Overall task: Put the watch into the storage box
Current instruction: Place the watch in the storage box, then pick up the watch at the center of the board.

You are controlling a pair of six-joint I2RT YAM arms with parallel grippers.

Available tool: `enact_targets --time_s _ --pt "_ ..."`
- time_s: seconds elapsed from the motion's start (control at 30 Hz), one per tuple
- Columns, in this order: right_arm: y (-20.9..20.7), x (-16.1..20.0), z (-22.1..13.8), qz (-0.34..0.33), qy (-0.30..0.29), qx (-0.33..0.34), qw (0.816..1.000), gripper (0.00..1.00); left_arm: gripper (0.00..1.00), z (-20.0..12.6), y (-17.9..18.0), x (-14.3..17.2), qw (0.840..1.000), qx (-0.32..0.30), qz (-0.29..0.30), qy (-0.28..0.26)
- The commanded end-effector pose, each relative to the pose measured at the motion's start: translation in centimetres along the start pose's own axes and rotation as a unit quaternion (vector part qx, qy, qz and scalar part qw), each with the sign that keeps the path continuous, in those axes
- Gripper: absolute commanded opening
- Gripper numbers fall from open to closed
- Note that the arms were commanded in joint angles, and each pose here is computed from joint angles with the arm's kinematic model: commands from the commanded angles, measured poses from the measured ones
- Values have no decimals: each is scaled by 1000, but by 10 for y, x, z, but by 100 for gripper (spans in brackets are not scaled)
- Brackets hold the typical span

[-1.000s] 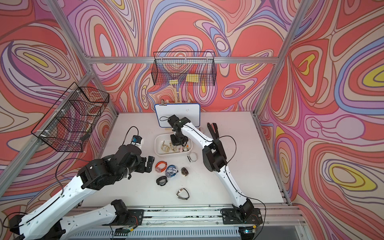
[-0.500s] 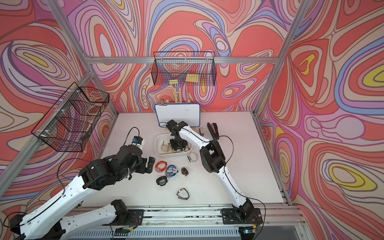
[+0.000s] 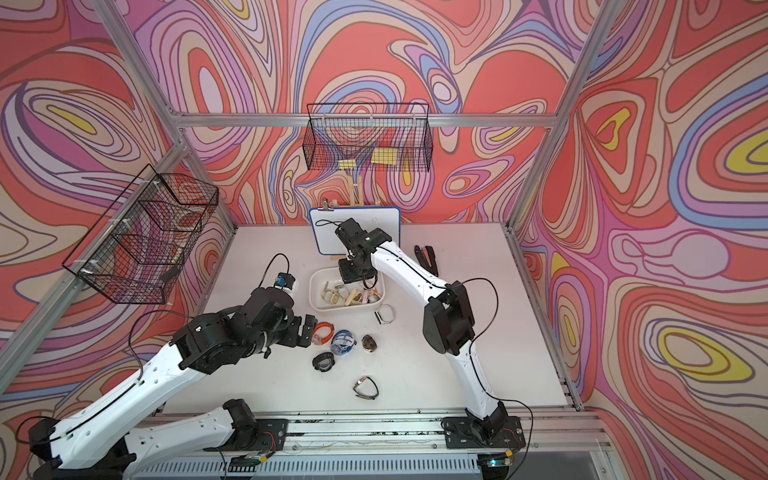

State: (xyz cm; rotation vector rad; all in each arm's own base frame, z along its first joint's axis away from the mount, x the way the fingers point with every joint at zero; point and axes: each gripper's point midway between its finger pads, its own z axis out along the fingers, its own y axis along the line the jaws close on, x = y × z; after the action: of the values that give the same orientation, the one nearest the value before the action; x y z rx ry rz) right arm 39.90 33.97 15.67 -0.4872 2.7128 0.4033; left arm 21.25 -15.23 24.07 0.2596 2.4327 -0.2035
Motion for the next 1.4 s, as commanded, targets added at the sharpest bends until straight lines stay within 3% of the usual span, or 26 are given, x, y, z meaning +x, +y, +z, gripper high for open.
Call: enact_targets --time_s 0.0,0.23,0.33,0.4,0.53,0.63,1.0,1.37 --pt "-11 -2 -29 16 -31 -6 999 47 100 0 -19 -16 999 38 -7 -8" --pt "-65 22 -112 92 -103 -48 989 50 99 35 -83 -19 988 138 12 61" --pt "-89 47 -140 123 -124 -55 983 55 93 53 -107 -20 984 146 28 94" --pt "-101 66 -153 141 -135 -53 979 63 90 63 -125 -22 981 151 40 113" --pt "-114 101 -176 151 -159 -36 975 88 81 89 -161 -17 975 147 66 156" --pt "-119 123 -186 151 -178 -25 972 98 73 114 -179 -10 970 133 70 190" --pt "-86 170 -226 75 -260 -110 956 98 54 187 -204 -4 966 63 85 236" --pt "-74 184 -242 30 -274 -131 952 98 45 232 -197 -1 966 6 83 246"
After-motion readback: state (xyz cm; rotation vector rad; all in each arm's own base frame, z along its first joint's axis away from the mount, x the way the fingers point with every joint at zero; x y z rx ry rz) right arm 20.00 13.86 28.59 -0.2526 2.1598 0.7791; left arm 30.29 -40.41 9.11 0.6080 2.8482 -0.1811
